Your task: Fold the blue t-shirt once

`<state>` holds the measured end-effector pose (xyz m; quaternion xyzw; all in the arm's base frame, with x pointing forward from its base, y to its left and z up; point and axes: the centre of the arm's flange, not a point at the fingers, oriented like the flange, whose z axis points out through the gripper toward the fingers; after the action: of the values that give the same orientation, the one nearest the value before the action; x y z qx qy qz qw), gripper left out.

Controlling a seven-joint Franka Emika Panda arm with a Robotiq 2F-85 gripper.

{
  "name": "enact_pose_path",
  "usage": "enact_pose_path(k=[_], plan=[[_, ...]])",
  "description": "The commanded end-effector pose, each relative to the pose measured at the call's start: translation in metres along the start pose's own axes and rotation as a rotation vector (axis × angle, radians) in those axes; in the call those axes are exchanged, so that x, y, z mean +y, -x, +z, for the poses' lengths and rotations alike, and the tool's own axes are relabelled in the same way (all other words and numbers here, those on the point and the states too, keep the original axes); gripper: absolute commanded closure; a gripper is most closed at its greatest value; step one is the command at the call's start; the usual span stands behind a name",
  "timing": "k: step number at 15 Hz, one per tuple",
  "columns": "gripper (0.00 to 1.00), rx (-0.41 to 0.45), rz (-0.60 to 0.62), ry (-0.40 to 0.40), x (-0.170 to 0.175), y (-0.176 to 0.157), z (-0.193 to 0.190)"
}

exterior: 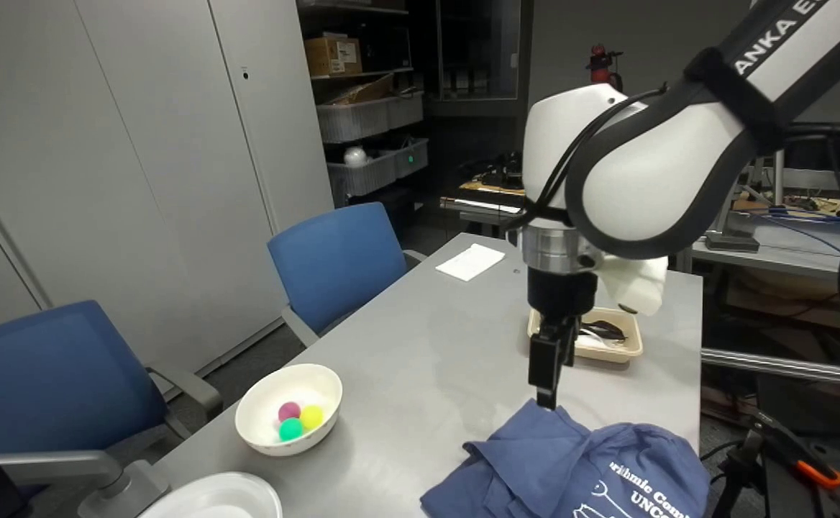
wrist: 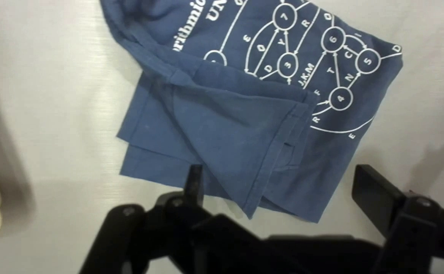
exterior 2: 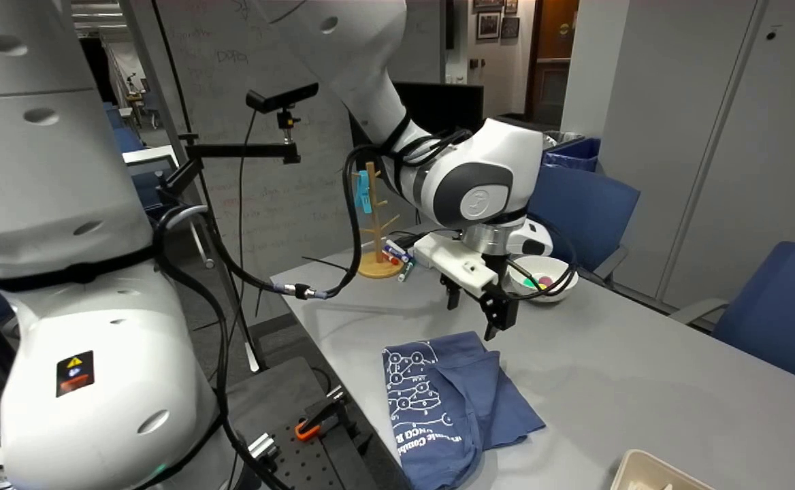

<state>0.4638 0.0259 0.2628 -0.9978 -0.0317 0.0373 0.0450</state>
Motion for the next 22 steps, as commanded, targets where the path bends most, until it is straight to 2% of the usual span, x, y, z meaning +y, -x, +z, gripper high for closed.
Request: enact_pose_path(k=[1, 3, 7, 8, 13, 22], plan=[[0.0, -0.012, -0.002, -0.017, -0.011, -0.003, 0.008], [0.0, -0.024, -0.015, -0.033, -0.027, -0.008, 0.016], [0.0, -0.023, -0.014, -0.036, -0.028, -0.01, 0.015], [0.0, -0.046, -0.016, -0.04, -0.028, -0.012, 0.02], [0.0, -0.106, -0.005, -0.035, -0.05, -0.03, 0.068], [0.0, -0.206, 0.008, 0.031, -0.123, -0.071, 0.154]])
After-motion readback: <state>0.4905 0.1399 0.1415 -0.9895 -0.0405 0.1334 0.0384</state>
